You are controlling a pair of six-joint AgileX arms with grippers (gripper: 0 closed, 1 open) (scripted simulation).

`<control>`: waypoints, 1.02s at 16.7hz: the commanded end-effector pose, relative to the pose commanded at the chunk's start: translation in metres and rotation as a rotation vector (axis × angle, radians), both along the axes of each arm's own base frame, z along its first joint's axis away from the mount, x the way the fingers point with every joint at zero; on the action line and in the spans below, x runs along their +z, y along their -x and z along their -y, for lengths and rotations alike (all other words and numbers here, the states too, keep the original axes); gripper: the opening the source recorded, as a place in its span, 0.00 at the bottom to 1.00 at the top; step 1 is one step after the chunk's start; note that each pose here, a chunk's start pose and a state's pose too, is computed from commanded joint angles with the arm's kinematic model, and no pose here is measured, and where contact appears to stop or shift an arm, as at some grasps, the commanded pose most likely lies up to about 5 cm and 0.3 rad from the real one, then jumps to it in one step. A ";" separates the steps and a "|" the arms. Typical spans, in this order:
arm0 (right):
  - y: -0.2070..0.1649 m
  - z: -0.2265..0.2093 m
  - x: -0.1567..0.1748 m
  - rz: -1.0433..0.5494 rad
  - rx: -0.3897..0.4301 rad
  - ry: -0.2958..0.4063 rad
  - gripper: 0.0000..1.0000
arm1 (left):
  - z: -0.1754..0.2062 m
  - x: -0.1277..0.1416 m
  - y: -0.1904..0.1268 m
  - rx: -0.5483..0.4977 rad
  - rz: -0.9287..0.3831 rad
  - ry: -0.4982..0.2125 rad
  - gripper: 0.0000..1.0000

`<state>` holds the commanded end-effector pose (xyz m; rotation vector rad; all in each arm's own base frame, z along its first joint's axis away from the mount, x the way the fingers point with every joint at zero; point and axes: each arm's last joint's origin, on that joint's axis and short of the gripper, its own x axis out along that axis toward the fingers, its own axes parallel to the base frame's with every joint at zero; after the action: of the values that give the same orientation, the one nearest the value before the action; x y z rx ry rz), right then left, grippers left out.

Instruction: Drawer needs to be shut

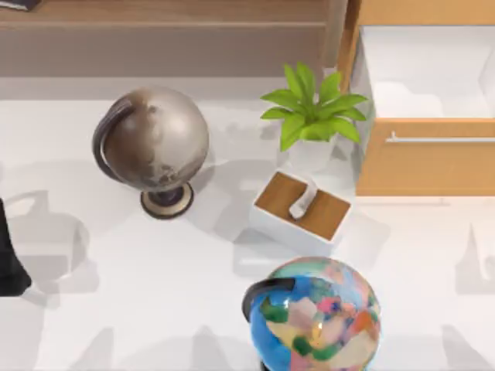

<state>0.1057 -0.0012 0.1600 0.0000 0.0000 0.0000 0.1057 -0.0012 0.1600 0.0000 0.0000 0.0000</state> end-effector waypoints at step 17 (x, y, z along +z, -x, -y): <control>-0.073 0.088 0.095 0.010 -0.005 0.009 1.00 | 0.000 0.000 0.000 0.000 0.000 0.000 1.00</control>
<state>0.1791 -0.0888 0.2554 -0.0094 -0.0103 -0.0055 0.1057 -0.0012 0.1600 0.0000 0.0000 0.0000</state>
